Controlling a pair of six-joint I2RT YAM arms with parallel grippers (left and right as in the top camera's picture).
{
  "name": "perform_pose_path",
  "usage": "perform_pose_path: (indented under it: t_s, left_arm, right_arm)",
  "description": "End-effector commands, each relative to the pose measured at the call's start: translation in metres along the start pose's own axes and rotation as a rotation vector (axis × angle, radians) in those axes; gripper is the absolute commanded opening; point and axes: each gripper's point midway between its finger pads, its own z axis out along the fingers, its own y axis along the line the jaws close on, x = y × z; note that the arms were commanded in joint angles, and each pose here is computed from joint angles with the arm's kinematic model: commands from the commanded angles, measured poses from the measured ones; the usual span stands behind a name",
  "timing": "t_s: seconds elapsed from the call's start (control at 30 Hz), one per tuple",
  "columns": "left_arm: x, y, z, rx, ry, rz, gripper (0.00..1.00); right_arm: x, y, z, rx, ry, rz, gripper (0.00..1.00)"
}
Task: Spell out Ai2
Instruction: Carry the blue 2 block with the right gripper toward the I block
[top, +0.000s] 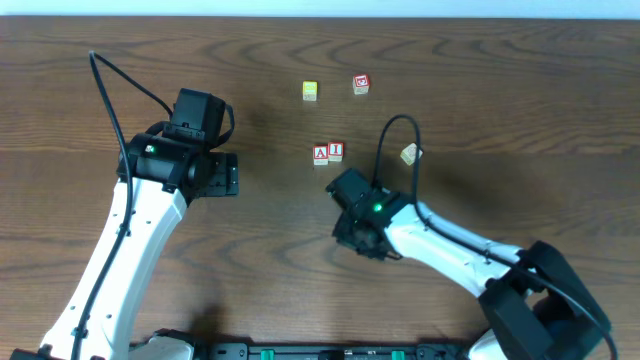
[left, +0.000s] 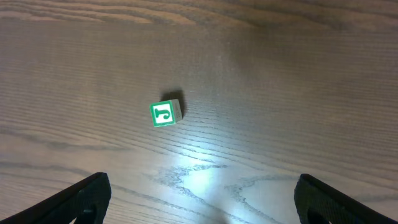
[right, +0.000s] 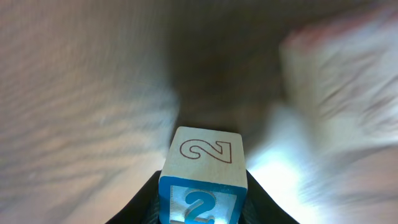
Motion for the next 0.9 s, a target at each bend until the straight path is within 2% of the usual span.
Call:
perform_pose_path:
  t_s: [0.0, 0.27, 0.43, 0.87]
  left_arm:
    - [0.000, 0.001, 0.001, -0.004, 0.003, 0.016, 0.95]
    - [0.000, 0.001, 0.001, -0.004, 0.003, 0.016, 0.95]
    - [0.000, 0.001, 0.001, -0.004, 0.003, 0.016, 0.95]
    - [0.000, 0.001, 0.001, -0.004, 0.003, 0.016, 0.95]
  right_arm:
    - [-0.042, 0.002, -0.014, 0.028, -0.127, -0.139, 0.25]
    - [-0.112, 0.000, -0.051, 0.059, -0.245, -0.239, 0.23]
    - [-0.147, 0.005, -0.055, 0.063, -0.267, -0.278, 0.21]
    - [-0.165, 0.040, -0.022, 0.067, -0.188, -0.379, 0.23]
